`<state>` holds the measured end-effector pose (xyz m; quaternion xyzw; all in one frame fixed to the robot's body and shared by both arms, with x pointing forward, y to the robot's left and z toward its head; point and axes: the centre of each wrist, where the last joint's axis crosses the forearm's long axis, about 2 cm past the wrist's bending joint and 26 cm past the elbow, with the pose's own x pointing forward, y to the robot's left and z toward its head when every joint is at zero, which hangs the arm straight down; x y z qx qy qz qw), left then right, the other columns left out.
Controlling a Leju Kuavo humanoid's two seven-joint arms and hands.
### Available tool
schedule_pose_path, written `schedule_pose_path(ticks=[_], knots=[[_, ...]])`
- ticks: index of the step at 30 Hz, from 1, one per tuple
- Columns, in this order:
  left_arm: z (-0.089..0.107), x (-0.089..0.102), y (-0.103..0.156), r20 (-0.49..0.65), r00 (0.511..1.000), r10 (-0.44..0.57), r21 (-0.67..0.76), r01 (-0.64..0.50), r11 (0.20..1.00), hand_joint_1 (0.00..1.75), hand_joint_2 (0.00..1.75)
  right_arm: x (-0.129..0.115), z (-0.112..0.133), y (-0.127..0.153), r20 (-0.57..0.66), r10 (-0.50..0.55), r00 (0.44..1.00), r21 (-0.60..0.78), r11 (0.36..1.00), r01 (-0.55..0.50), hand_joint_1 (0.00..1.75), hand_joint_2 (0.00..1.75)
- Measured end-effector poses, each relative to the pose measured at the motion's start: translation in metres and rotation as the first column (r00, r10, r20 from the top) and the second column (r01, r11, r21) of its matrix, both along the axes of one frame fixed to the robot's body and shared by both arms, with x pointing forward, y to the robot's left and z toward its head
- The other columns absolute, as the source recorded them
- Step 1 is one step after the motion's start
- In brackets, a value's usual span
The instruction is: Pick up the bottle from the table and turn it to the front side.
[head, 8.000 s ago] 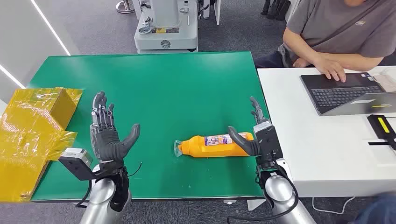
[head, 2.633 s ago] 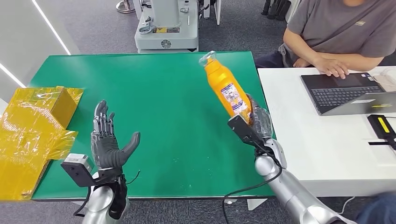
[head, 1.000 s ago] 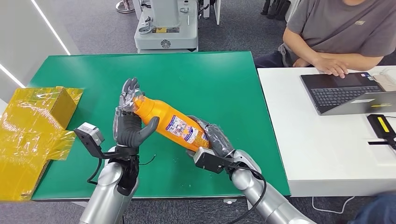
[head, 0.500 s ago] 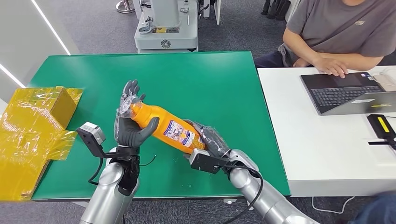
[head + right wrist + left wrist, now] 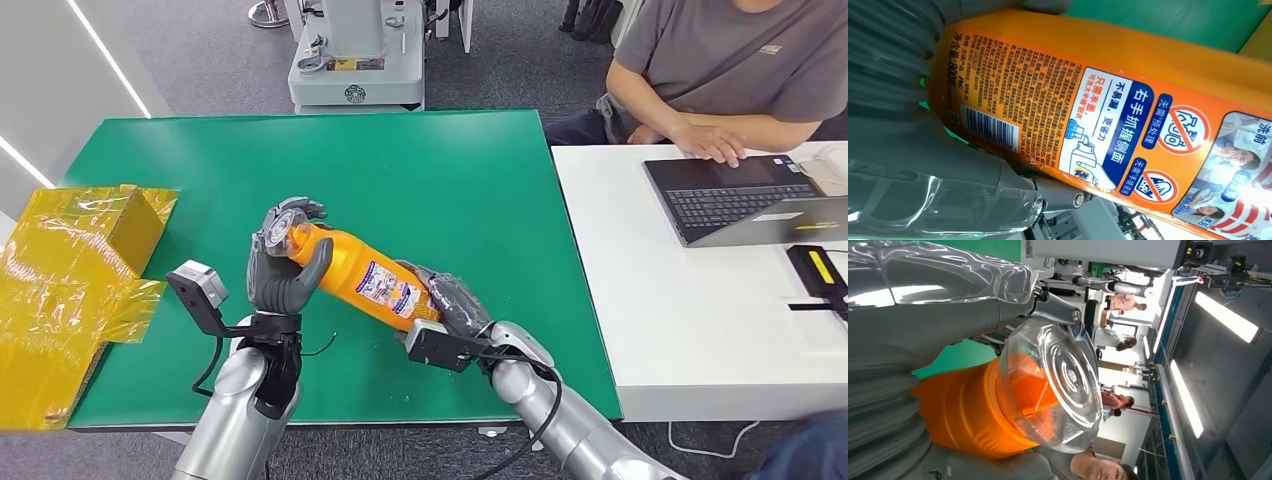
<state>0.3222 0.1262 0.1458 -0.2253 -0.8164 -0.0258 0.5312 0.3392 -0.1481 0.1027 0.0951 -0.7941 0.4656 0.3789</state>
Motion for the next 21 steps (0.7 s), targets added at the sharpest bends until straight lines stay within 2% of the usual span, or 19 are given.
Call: schedule_pose_path(ticks=[20,21], knots=[[0.0026,0.0027,-0.0005,0.011,1.000,0.002,-0.009,-0.002,1.000,1.75,1.75,0.0000,-0.0005,-0.0003,0.000,-0.006,1.000,-0.007,1.000,0.006,1.75,1.75],[0.0026,0.0027,-0.0006,0.011,1.000,0.002,-0.009,-0.002,1.000,1.75,1.75,0.0000,-0.0004,-0.0003,0.002,-0.009,1.000,-0.007,1.000,0.009,1.39,1.75]])
